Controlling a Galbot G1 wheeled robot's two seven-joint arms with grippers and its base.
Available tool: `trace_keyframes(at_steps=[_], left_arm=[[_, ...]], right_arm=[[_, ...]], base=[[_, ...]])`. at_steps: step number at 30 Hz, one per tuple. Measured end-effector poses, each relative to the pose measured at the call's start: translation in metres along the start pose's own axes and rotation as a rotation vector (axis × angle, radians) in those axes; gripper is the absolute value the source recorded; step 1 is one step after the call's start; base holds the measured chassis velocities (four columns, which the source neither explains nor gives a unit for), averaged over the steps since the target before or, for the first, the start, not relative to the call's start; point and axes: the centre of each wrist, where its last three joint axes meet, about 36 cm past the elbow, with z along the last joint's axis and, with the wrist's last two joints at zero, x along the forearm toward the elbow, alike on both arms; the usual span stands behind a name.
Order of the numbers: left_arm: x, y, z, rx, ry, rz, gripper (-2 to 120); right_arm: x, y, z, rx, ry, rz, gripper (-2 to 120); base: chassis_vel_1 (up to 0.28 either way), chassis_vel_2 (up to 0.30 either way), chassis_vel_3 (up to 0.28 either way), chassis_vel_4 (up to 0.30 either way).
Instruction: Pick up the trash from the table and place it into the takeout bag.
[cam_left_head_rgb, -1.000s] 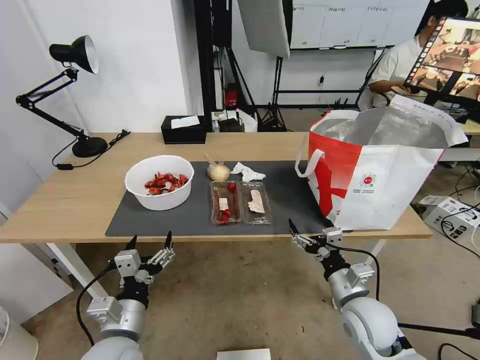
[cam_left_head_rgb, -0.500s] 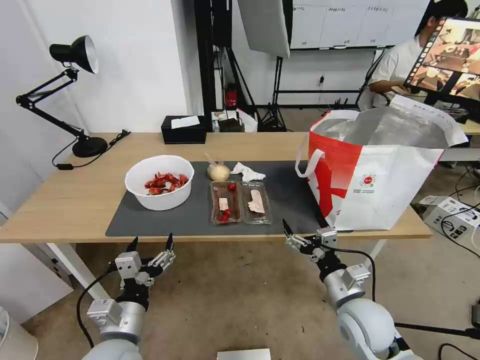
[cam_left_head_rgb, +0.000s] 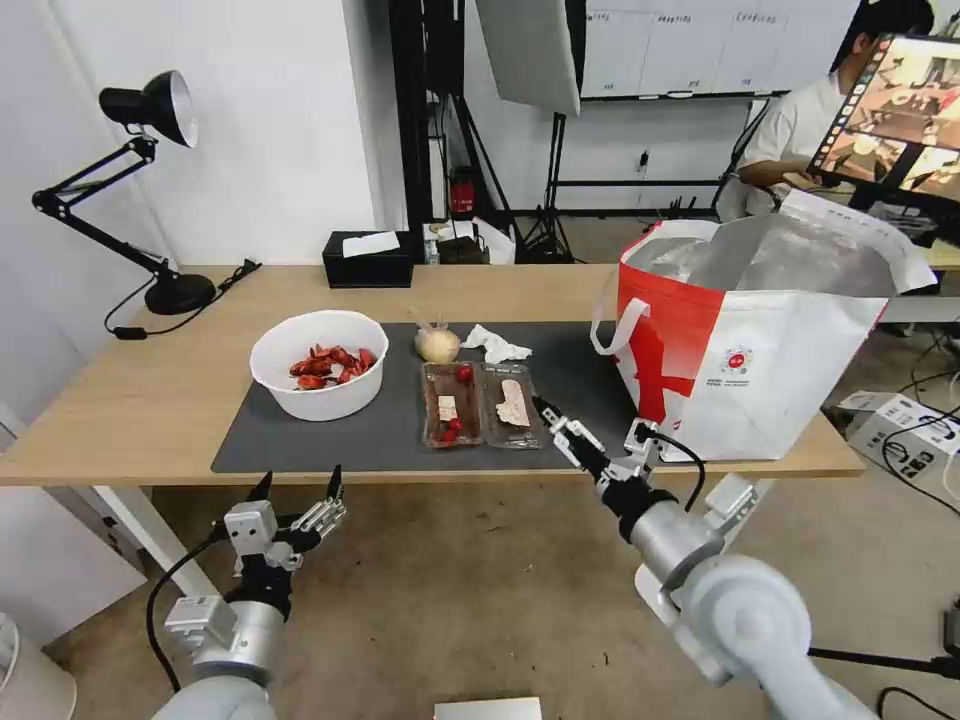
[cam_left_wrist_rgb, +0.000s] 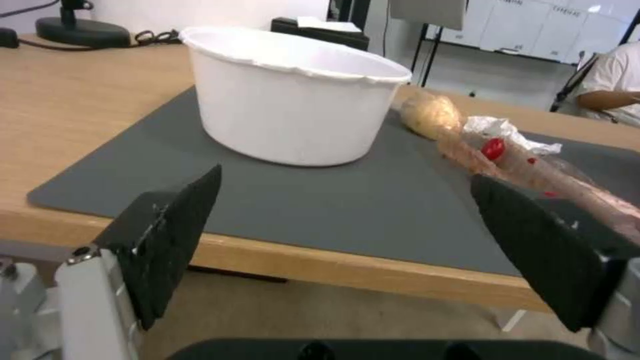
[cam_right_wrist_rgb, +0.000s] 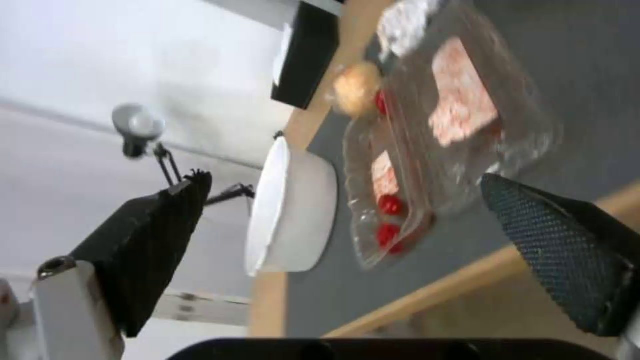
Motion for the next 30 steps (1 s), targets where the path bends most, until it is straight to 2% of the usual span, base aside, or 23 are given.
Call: trace_keyframes(at_steps=[3,8,15,21,30], left_arm=[[0.000,0.001,-0.001,-0.004,0.006,-0.005,100],[0.001,0.002,-0.001,-0.001,0.013,-0.014,100],[0.002,0.005,-0.003,0.004,0.017,-0.026,100],[0.003,0.009,-0.002,-0.003,0.027,-0.032,100],[0.005,0.010,0.002,-0.001,0.046,-0.033,100]], right_arm=[[0.000,0.006,-0.004,-0.073,0.026,0.017,100],[-0.007,0.006,-0.006,-0.088,0.033,0.062,100],[-0.020,0.004,-0.003,-0.113,0.033,0.067,100],[-0.033,0.007,0.006,-0.074,0.013,0.102,100],[-0.049,0.003,0.012,-0.079,0.008,0.171,100]], base=[[0.000,0.000,0.000,0.000],[0.000,0.000,0.000,0.000],[0.000,0.000,0.000,0.000],[0.000,0.000,0.000,0.000],[0.000,0.000,0.000,0.000]])
